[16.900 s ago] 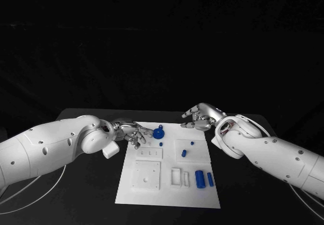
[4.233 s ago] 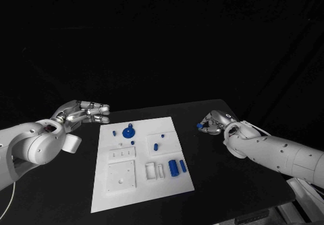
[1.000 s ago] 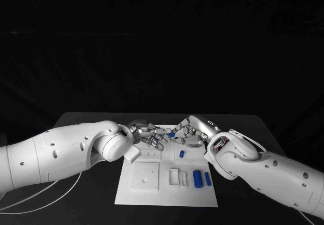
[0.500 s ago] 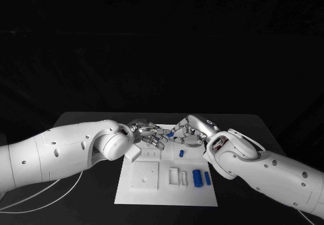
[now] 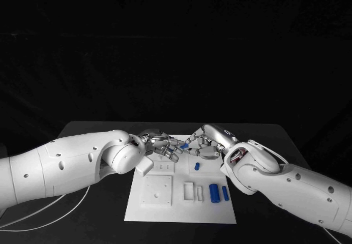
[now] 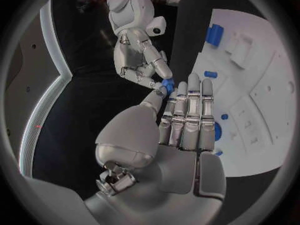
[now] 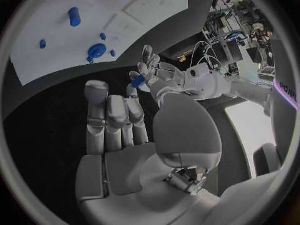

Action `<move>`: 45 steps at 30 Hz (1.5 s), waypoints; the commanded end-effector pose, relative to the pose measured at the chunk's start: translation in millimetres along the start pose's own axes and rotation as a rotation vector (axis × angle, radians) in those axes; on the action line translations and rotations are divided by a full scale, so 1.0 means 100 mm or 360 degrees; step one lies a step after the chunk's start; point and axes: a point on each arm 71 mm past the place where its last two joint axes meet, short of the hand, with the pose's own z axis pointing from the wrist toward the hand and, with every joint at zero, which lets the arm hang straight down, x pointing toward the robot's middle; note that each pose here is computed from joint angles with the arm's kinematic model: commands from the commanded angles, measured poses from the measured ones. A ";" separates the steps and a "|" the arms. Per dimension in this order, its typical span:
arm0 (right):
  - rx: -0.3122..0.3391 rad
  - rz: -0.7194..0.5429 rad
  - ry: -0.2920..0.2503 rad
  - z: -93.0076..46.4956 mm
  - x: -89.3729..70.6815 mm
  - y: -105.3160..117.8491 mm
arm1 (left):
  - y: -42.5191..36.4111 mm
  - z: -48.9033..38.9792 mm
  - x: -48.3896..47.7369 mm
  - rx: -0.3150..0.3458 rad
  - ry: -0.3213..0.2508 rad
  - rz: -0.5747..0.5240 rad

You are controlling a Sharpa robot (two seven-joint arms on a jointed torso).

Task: Assemble the parts on the task board

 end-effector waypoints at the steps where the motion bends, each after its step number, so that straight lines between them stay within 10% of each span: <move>1: -0.0036 0.0001 -0.0050 0.00 -0.02 0.04 | 0.008 0.003 0.009 0.0001 0.0009 0.0003; 45: -0.0091 0.0268 -0.0127 -0.11 -0.12 -0.23 | 0.075 -0.055 -0.220 0.0106 -0.0116 -0.0332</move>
